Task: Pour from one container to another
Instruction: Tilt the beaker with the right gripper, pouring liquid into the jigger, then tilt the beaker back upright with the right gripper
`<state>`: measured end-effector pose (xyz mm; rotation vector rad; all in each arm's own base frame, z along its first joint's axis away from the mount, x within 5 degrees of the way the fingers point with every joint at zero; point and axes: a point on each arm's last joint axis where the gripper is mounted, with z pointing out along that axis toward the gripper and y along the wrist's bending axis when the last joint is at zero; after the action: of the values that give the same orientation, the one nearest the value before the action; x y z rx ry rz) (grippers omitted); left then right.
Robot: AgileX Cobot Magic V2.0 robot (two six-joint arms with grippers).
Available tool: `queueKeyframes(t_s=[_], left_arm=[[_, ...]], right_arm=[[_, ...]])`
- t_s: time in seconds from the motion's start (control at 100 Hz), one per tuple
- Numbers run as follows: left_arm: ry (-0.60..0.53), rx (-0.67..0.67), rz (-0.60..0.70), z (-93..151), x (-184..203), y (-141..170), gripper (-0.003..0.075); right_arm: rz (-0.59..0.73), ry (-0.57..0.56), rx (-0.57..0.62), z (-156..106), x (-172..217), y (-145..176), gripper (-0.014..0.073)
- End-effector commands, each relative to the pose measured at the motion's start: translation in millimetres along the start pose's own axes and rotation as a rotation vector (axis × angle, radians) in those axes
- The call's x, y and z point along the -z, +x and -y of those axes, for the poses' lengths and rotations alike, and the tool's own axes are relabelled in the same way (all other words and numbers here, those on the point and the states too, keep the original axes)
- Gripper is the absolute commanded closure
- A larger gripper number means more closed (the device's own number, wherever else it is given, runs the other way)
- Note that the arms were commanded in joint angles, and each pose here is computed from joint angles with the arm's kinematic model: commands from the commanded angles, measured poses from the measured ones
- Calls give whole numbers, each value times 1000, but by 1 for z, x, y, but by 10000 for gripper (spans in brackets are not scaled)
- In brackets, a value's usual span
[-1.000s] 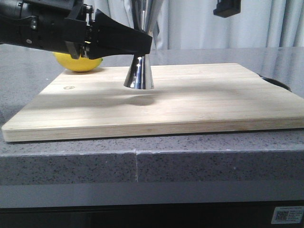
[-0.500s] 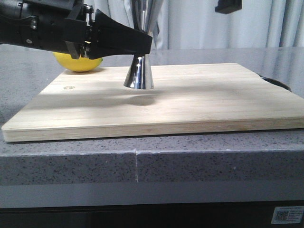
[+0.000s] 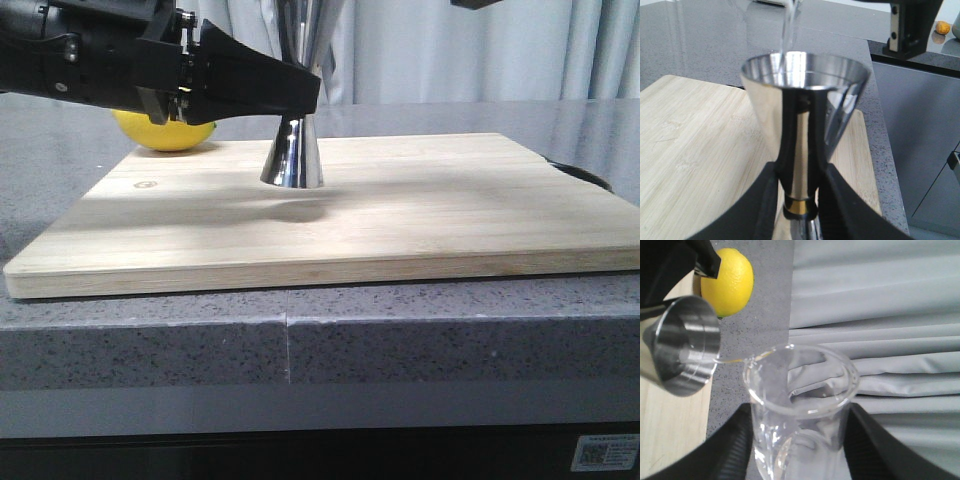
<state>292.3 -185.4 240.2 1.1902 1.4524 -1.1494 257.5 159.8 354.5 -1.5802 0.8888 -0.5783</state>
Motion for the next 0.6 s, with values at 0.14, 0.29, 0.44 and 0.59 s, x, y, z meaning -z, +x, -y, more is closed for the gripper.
queueKeyframes(t_s=[0.14,0.29,0.44,0.59], left_arm=[[70,-45,142,12,3,-31,584],[70,-45,142,12,3,-31,584],[70,-45,142,12,3,-31,584],[70,-45,142,12,3,-31,584]], right_arm=[[5,75,32,22,13,-4,370],[4,73,44,22,13,-4,370],[3,70,66,22,13,-4,370],[3,68,80,22,13,-3,370]])
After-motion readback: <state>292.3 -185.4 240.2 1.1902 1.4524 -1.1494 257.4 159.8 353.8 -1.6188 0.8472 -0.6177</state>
